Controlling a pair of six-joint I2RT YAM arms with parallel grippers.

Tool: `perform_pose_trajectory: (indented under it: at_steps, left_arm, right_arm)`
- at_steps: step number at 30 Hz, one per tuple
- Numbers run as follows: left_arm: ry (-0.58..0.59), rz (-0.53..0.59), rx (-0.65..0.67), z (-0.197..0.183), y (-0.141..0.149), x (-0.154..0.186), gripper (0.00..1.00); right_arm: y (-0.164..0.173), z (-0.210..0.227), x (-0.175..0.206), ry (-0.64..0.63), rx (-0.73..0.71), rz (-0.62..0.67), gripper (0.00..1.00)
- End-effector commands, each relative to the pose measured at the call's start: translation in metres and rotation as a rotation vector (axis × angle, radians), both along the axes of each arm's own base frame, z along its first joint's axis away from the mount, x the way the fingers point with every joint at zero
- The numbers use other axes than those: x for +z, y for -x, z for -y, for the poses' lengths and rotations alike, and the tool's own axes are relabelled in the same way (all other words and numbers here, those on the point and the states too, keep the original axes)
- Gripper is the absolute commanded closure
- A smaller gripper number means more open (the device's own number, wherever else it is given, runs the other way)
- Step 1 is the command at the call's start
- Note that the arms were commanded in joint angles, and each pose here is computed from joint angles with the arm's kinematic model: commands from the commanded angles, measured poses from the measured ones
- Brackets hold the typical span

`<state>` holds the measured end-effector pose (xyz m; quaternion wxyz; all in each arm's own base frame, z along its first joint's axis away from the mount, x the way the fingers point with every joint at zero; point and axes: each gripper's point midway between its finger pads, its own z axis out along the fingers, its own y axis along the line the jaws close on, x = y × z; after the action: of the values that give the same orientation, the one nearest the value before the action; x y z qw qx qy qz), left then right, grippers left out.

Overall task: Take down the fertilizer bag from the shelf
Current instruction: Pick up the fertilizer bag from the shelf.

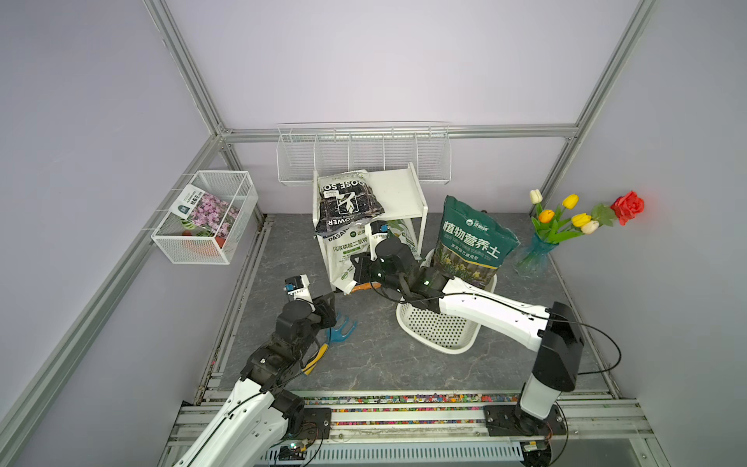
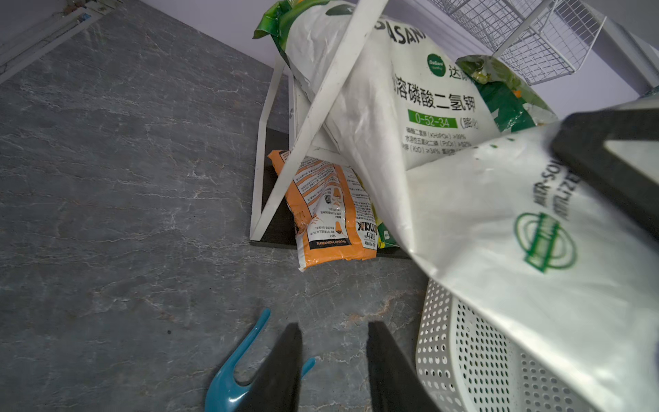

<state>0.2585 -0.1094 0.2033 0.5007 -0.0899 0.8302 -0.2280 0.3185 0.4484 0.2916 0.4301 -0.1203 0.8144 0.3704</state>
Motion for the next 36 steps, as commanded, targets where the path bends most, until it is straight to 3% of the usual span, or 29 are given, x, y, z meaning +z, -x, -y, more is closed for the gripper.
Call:
perform_pose_trajectory:
  at_steps: [1,15,21,36]
  left_arm:
    - [0.013,-0.022,-0.004,0.002,-0.001,-0.009,0.65]
    - [0.029,-0.033,0.012,0.000,-0.001,-0.011,0.65]
    - [0.036,-0.039,0.005,0.002,-0.001,-0.012,0.65]
    - [0.059,-0.060,-0.038,0.012,-0.001,-0.015,0.66]
  right_arm:
    - [0.031,0.000,0.058,-0.033,0.099,0.134,1.00]
    - [0.063,0.018,0.072,0.016,0.192,0.192,1.00]
    - [0.061,0.021,0.070,0.050,0.194,0.207,1.00]
    - [0.065,-0.003,0.120,0.057,0.349,0.316,1.00]
